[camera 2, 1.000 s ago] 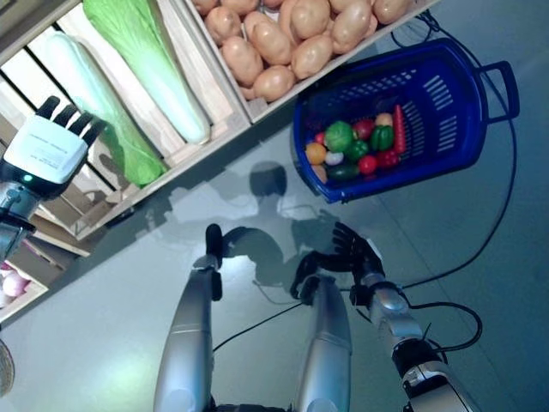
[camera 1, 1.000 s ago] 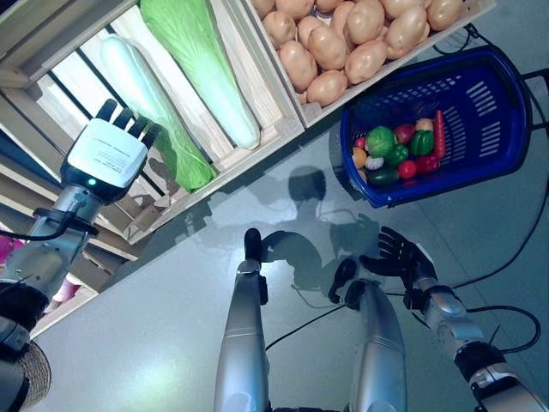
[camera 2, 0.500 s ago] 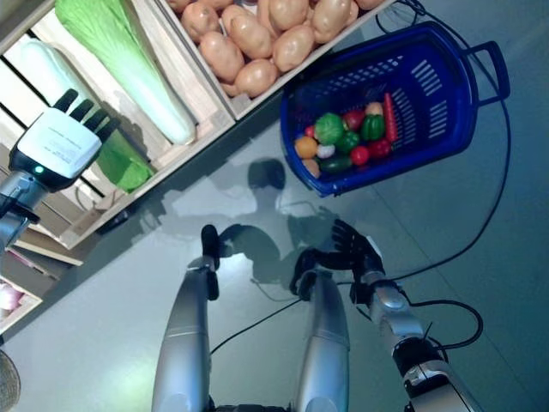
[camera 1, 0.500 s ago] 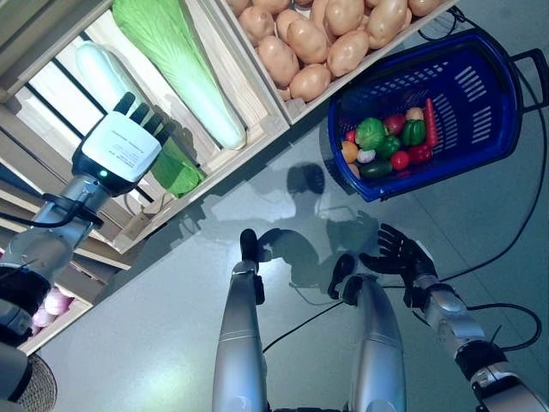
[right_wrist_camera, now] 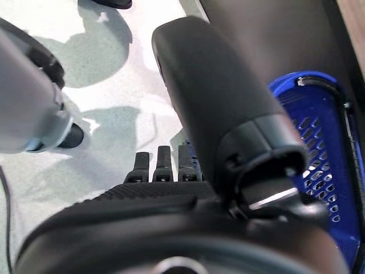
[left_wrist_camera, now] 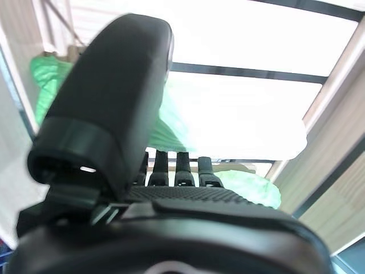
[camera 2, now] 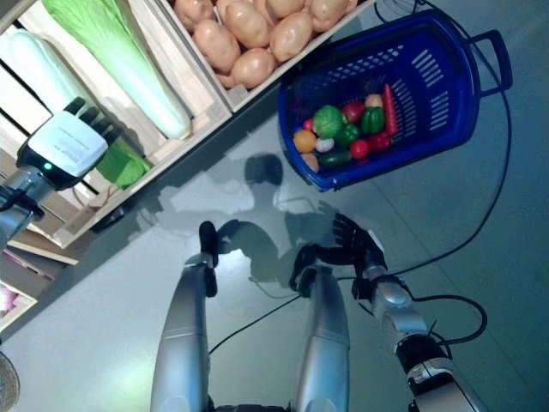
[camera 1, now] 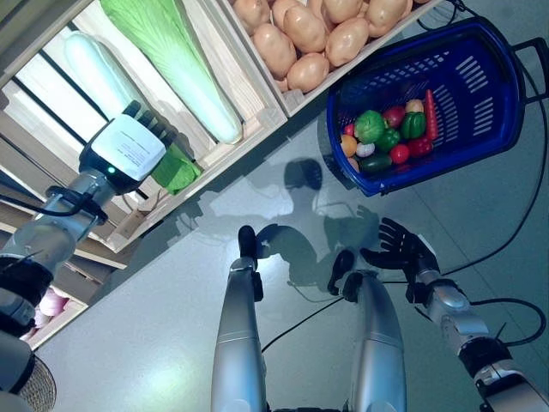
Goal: Put vegetables into the basket
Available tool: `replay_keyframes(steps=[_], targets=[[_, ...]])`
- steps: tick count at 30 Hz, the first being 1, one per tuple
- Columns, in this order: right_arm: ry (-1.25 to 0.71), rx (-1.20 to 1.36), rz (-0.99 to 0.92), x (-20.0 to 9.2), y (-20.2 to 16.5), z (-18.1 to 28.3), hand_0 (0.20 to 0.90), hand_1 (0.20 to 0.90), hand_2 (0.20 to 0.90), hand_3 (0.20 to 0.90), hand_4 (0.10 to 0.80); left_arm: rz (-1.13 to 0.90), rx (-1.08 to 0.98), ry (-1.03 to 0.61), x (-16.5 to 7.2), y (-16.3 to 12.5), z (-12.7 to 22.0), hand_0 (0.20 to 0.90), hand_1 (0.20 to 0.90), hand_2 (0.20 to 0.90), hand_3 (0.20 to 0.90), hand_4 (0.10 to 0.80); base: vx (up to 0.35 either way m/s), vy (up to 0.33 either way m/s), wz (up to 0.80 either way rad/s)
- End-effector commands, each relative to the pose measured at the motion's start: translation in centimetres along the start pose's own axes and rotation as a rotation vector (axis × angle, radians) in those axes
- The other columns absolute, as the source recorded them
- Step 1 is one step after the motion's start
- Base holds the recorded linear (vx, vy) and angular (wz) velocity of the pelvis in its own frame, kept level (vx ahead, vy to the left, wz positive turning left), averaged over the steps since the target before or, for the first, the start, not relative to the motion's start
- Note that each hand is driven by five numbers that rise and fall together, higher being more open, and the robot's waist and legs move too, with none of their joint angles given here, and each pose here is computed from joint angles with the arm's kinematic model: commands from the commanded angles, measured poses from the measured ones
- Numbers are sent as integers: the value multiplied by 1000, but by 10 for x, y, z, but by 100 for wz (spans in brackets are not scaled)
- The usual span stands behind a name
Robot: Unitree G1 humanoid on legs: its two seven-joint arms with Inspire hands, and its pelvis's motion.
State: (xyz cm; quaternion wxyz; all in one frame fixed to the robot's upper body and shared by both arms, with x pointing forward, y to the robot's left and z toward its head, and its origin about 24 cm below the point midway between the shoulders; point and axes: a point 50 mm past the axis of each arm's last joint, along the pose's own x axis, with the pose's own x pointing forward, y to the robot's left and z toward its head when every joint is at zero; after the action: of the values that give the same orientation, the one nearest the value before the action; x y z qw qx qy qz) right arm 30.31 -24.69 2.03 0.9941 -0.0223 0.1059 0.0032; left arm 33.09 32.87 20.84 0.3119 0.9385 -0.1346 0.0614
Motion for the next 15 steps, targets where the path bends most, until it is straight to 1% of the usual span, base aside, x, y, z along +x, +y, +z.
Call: replay_keyframes(steps=[1, 5, 7, 12, 15], targets=[[-86, -39, -53, -9, -29, 24, 900, 900, 900, 900, 800, 44, 40, 207, 3, 13, -45, 900, 900, 900, 900, 800, 0, 0, 0], [-96, -41, -52, -9, -30, 25, 900, 900, 900, 900, 800, 65, 62, 242, 4, 14, -48, 900, 900, 900, 900, 800, 0, 0, 0], [-102, -40, -45, -9, -29, 26, 900, 900, 900, 900, 800, 80, 66, 285, 3, 14, -53, 900, 900, 900, 900, 800, 0, 0, 0], [-120, -37, -33, -9, -26, 30, 900, 900, 900, 900, 800, 180, 86, 337, 1, 18, -60, 900, 900, 900, 900, 800, -6, -1, 0], [-124, -35, -29, -9, -25, 31, 900, 900, 900, 900, 800, 201, 79, 339, 1, 19, -63, 900, 900, 900, 900, 800, 0, 0, 0]])
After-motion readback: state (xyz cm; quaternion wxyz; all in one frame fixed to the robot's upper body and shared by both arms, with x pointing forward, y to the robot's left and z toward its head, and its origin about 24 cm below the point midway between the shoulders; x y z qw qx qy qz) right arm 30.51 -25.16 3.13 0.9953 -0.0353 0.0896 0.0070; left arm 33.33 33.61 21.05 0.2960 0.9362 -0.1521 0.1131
